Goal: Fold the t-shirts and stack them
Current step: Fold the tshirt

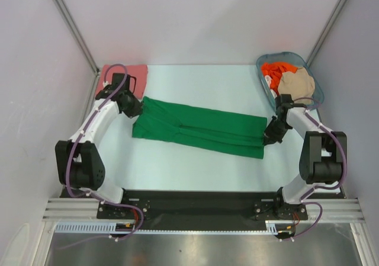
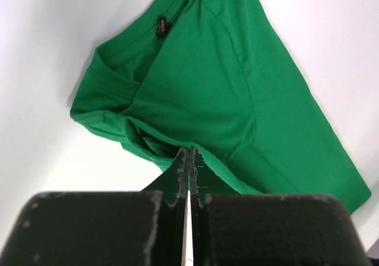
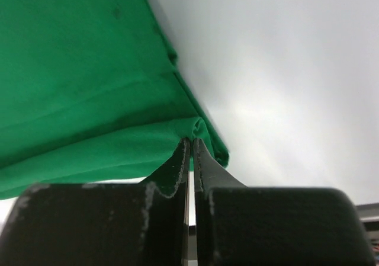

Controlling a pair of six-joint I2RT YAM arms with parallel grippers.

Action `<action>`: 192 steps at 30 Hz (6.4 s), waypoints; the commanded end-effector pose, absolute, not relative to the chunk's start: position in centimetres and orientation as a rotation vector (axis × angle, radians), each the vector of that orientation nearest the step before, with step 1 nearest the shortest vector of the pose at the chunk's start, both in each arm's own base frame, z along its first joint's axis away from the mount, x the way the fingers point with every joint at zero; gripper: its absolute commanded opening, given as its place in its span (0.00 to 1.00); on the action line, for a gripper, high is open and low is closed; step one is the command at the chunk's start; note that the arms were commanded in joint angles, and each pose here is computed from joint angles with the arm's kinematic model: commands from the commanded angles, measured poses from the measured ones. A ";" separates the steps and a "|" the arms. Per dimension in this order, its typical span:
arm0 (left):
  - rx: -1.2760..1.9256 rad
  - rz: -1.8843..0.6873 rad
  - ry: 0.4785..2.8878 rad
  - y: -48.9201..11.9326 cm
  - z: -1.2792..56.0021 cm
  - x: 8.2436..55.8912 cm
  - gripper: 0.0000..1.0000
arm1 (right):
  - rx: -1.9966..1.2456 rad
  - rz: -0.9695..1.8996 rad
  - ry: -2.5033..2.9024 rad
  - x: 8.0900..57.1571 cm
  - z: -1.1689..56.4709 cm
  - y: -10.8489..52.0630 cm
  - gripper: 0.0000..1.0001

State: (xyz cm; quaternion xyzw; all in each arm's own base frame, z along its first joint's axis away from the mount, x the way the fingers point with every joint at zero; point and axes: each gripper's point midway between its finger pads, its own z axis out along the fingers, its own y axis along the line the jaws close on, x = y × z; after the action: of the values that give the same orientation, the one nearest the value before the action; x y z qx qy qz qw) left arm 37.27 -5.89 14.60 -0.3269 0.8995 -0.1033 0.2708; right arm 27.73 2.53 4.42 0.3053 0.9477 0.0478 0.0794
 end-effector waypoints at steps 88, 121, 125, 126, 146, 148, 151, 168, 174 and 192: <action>-0.362 -0.333 2.398 -6.4 17.0 39.0 0.46 | 0.082 0.744 2.642 34.4 12.1 29.4 0.61; -0.265 -0.841 2.460 -12.7 12.4 35.6 0.35 | 0.203 0.981 2.608 40.0 4.6 38.3 0.22; -0.254 -0.903 2.452 -14.6 12.3 36.0 0.36 | 0.203 0.941 2.604 41.4 4.4 37.9 0.22; -0.254 -0.917 2.467 -15.0 11.8 36.2 0.36 | 0.202 0.930 2.609 41.5 4.3 37.7 0.22; -0.393 -0.834 2.605 -17.8 6.6 38.3 0.38 | -0.154 0.617 2.785 34.6 8.0 26.6 0.50; -0.397 -0.825 2.602 -18.2 6.2 38.6 0.38 | -0.125 0.593 2.825 33.3 6.3 25.1 0.52; -0.390 -0.791 2.613 -18.2 4.9 39.2 0.38 | -0.036 0.620 2.796 33.9 5.2 23.2 0.52; -0.588 -0.463 2.413 -7.9 13.8 34.2 0.58 | -0.136 0.387 2.868 31.3 8.2 15.0 0.80; -0.902 -0.705 2.301 -4.6 10.5 32.5 0.49 | -0.439 0.201 2.803 28.3 9.0 16.4 0.77; -1.134 -0.508 2.336 -0.3 3.3 33.4 0.51 | -0.644 -0.111 2.773 25.7 6.5 14.2 0.75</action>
State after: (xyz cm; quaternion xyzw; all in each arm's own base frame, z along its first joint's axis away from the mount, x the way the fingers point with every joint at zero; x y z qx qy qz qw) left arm 32.35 -1.79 3.12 -0.3932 0.8685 -0.1986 0.2275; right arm 25.06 14.45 5.59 -0.1870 0.9755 -0.0164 0.1144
